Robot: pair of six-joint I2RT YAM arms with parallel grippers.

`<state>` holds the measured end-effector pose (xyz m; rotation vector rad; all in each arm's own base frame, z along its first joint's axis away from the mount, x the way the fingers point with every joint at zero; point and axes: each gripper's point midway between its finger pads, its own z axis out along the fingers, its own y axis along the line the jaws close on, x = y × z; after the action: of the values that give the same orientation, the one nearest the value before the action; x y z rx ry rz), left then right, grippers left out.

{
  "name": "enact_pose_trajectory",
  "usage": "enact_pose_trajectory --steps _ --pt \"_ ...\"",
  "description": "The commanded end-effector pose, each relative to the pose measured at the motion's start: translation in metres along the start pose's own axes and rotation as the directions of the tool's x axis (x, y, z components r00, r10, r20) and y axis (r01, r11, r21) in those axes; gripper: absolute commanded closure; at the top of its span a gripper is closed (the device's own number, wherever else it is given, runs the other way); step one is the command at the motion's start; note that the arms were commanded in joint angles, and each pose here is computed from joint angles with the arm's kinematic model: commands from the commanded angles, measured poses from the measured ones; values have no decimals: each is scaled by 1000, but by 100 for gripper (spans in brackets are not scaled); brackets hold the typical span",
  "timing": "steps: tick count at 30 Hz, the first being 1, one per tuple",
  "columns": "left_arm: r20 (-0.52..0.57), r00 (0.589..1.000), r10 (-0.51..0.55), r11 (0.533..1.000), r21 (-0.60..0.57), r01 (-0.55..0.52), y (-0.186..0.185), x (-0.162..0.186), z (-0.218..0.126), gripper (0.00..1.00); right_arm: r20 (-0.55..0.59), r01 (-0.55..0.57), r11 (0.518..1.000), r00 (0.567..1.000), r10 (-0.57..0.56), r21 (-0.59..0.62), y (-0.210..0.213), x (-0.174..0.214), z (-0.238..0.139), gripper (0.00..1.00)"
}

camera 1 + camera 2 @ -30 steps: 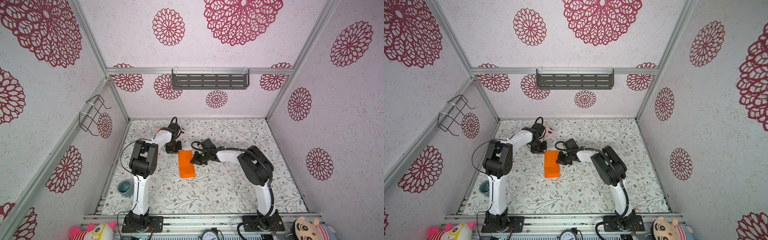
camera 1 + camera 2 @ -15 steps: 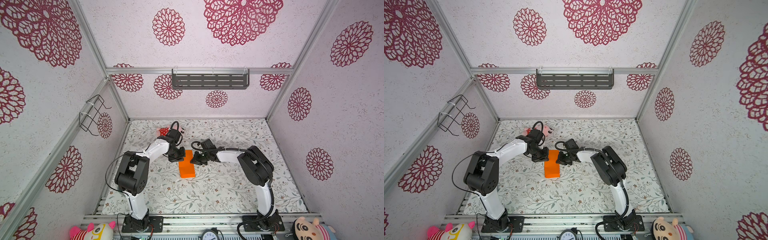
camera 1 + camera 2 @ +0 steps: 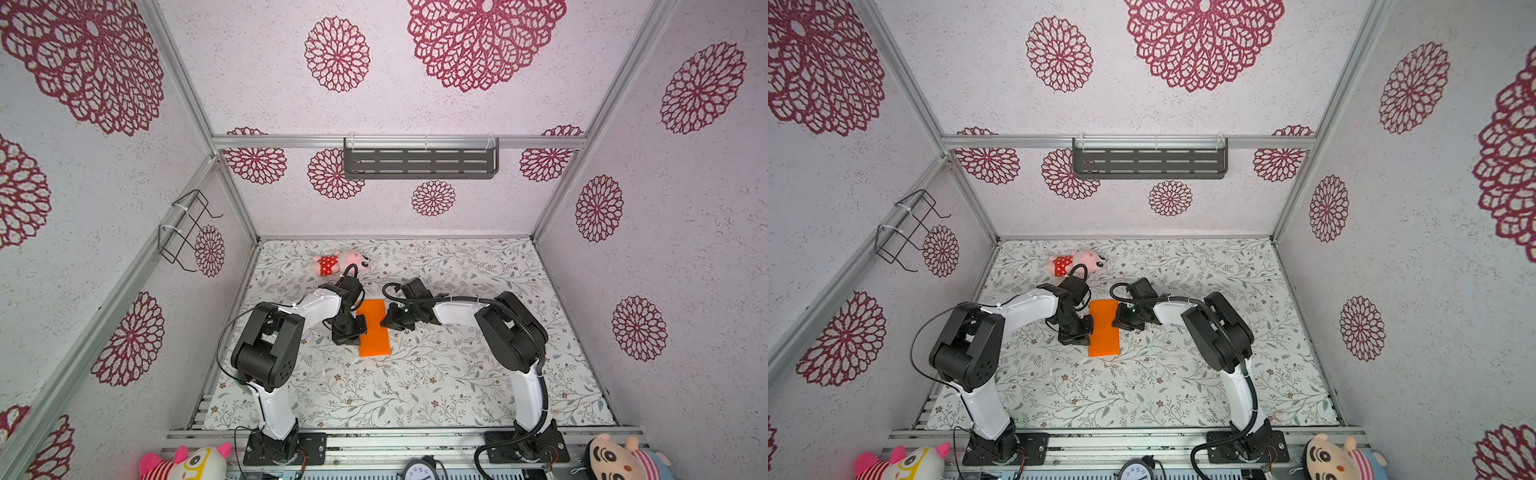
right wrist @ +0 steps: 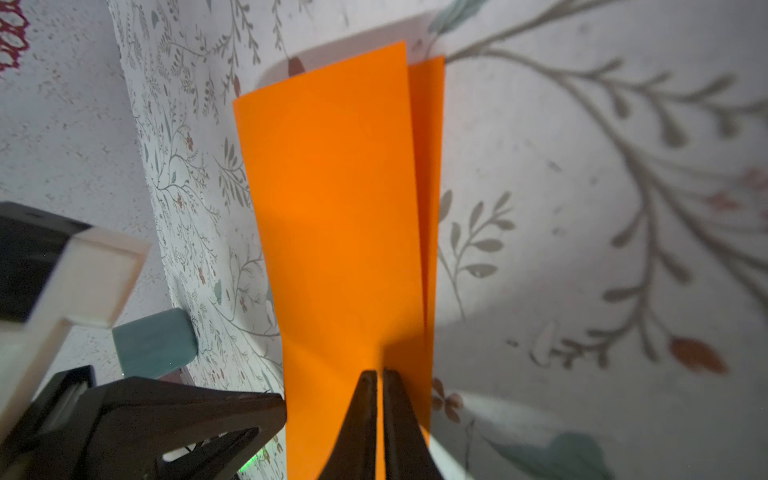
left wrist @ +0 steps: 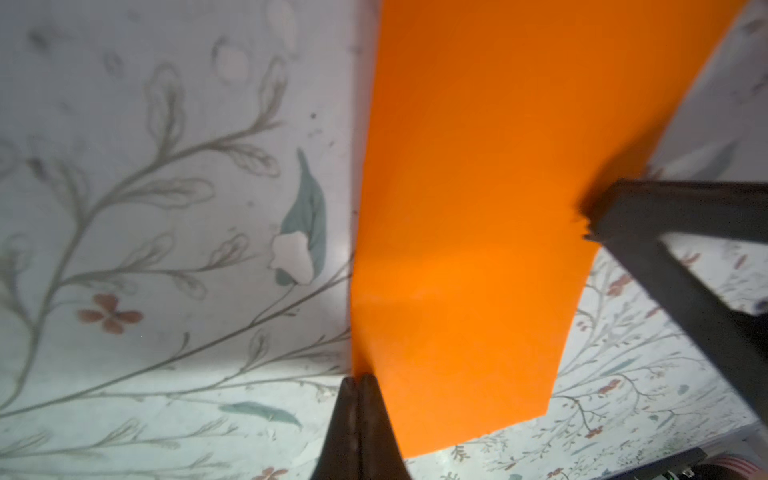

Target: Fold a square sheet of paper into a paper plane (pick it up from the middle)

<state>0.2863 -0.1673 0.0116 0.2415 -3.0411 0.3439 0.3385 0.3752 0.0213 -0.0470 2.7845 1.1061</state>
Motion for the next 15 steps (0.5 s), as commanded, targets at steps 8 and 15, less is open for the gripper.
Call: enact_pose_trajectory --steps 8,15 --pt "63 998 20 999 -35 -18 1 -7 -25 97 -84 -81 943 990 114 321 -93 46 10 88" --pt "117 993 17 994 104 -29 -33 -25 -36 95 -84 -81 943 990 113 322 -94 46 10 88"
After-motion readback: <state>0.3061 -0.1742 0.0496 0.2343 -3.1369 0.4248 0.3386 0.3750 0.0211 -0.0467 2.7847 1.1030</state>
